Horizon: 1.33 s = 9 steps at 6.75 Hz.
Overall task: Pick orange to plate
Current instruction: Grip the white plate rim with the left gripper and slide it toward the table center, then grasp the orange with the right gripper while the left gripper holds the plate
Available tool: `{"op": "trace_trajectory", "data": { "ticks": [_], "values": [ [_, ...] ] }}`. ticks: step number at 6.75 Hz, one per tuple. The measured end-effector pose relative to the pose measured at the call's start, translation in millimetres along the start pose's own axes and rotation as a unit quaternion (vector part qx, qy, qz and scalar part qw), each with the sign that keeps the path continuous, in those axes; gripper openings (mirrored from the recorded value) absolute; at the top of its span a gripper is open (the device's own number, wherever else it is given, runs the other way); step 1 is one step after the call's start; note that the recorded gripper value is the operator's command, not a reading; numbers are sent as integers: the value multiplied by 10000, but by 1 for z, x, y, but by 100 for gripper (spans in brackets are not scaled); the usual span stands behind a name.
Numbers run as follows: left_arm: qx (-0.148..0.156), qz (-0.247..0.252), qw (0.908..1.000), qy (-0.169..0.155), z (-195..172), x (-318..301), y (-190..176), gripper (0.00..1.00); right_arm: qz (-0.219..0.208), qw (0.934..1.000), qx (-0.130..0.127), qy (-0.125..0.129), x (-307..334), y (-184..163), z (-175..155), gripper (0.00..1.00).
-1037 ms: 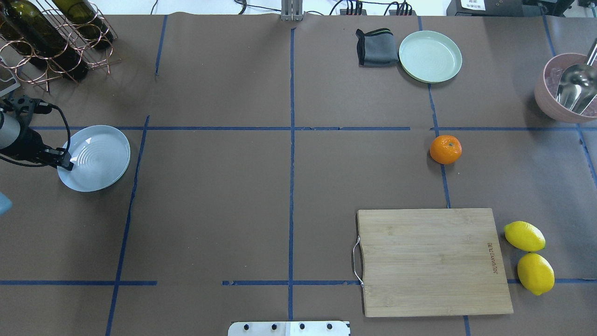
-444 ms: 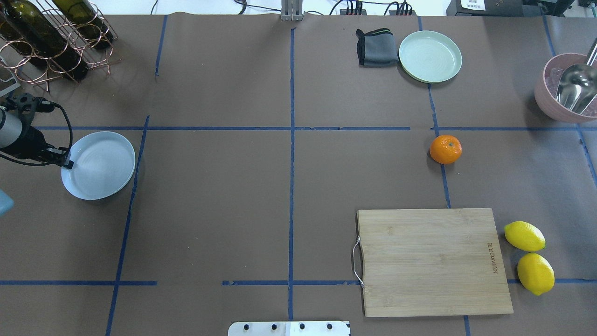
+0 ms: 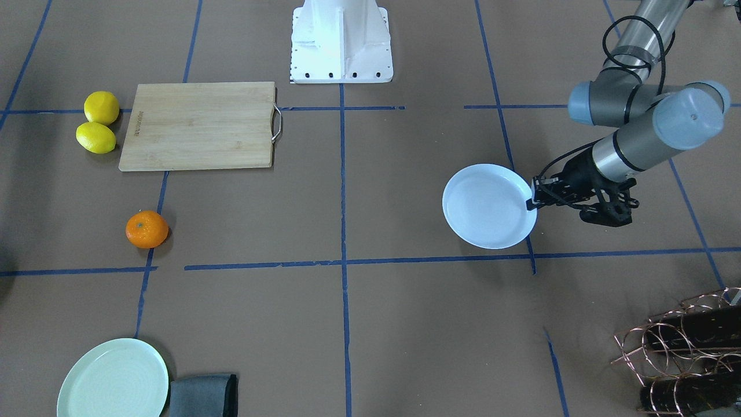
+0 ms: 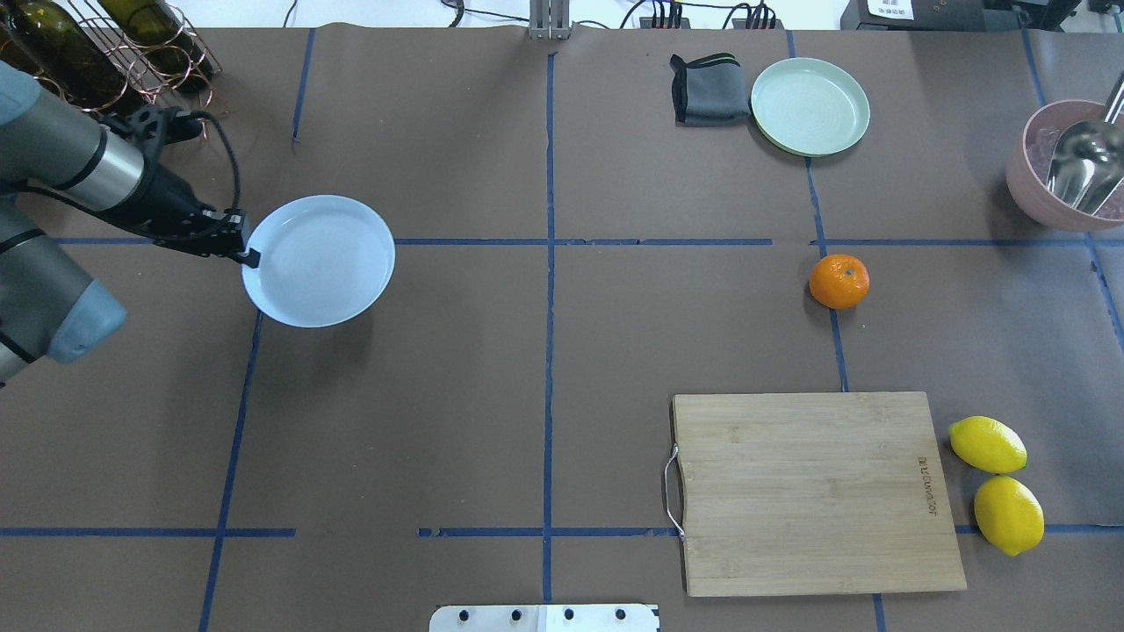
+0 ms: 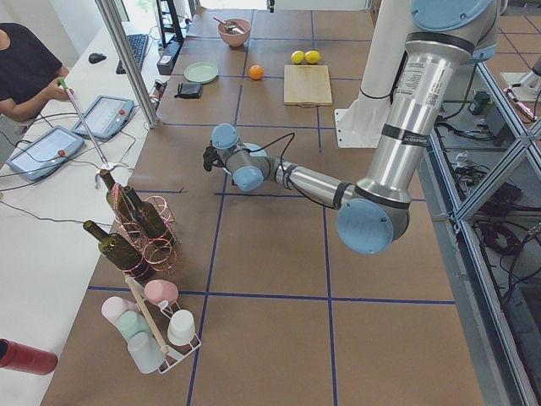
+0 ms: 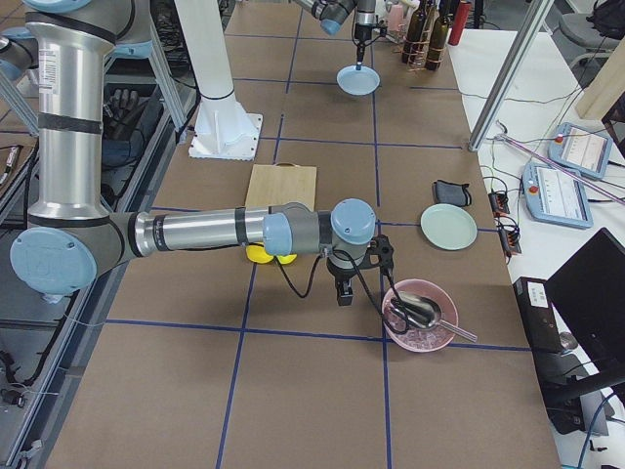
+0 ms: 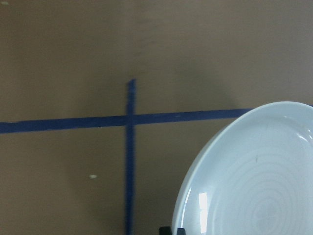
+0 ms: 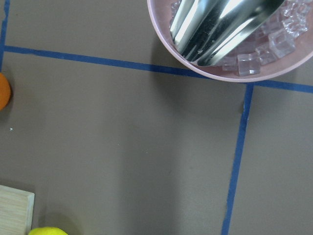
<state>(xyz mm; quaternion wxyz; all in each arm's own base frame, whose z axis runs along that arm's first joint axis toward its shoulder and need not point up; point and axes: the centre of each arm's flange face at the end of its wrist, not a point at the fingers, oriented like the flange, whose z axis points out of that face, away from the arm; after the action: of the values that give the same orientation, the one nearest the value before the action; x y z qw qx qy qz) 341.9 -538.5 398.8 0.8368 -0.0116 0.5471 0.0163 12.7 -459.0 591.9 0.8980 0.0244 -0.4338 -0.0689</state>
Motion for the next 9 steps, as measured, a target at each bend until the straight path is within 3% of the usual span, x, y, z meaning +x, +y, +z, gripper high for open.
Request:
{"op": "trace_trajectory", "data": {
  "ticks": [1,3,5,6,7,8,9],
  "values": [
    [-174,-127,9997,137,43,74,19,0,-8,10000,-11,-51,-2,-1,1,100],
    [-52,-278,9995,161,113,173,61,0,-56,9999,-59,-91,-9,-3,6,100],
    [-3,-297,9995,109,146,207,72,0,-90,9999,-78,-98,-12,-4,8,100],
    [69,-302,9995,78,152,213,71,7,-107,9999,-77,-102,-14,-5,8,100],
    [106,-308,9995,59,154,214,71,44,-155,9998,-73,-113,-18,-6,10,100],
    [124,-310,9994,48,155,213,71,73,-139,9998,-75,-138,-29,-10,17,100],
    [134,-303,9994,54,154,213,71,86,18,9998,-72,-179,-48,-15,29,100]
  ]
}}
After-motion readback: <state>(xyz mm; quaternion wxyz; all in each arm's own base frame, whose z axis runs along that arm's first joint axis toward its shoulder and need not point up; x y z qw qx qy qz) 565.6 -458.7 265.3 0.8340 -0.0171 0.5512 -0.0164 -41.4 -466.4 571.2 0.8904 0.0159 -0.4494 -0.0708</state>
